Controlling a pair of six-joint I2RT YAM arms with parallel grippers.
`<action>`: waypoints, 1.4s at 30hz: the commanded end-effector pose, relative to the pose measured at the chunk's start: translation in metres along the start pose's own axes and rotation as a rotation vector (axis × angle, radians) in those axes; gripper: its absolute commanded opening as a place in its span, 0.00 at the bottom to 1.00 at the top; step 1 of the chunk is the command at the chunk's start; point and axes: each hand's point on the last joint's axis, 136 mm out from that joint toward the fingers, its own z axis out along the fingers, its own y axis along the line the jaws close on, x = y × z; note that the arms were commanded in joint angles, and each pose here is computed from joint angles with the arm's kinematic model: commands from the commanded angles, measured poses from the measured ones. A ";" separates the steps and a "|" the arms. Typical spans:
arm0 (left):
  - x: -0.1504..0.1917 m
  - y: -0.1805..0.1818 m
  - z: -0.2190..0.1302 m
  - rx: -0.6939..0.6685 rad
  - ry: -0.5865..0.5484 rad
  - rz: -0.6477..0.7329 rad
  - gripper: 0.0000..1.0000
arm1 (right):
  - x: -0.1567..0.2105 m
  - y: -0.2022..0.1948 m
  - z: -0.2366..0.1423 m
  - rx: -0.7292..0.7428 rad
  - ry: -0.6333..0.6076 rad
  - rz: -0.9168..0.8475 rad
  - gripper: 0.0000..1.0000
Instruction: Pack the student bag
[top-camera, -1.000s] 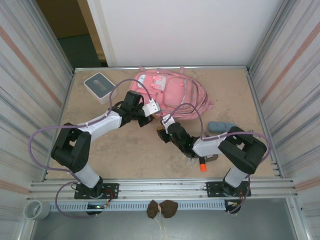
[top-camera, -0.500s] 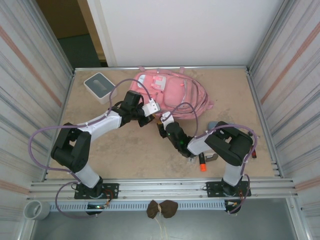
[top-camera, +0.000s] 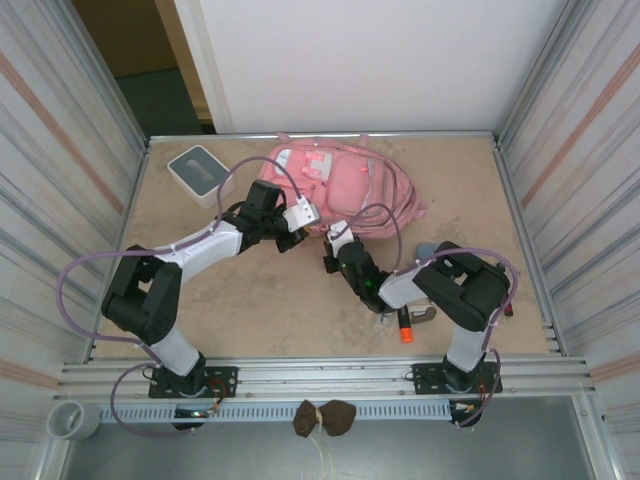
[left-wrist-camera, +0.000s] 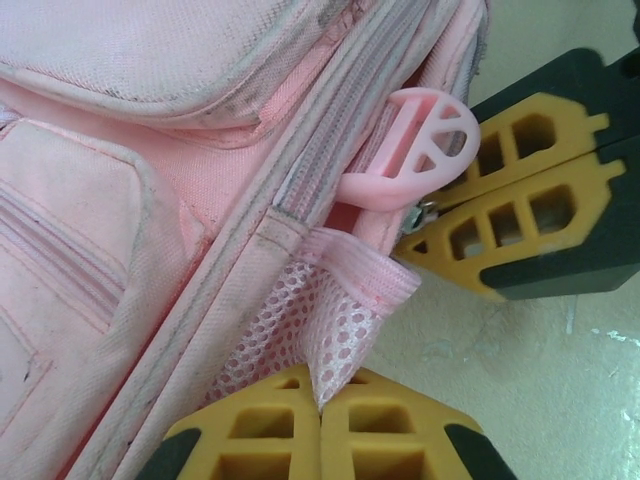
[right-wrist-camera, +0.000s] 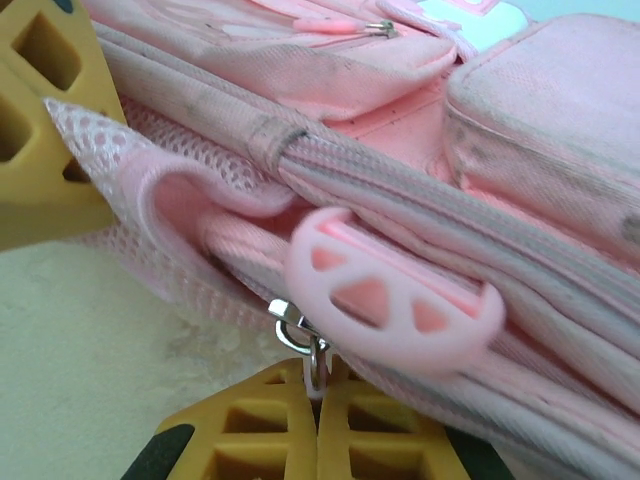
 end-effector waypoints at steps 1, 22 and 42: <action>-0.016 0.022 -0.010 -0.070 -0.070 0.023 0.00 | 0.005 -0.022 -0.011 0.055 0.030 0.006 0.00; 0.025 0.017 -0.009 -0.077 0.006 0.021 0.07 | 0.038 -0.068 -0.044 -0.002 0.287 0.213 0.00; -0.045 -0.035 0.034 -0.194 -0.018 0.446 0.58 | -0.020 -0.040 -0.059 -0.223 0.208 0.372 0.00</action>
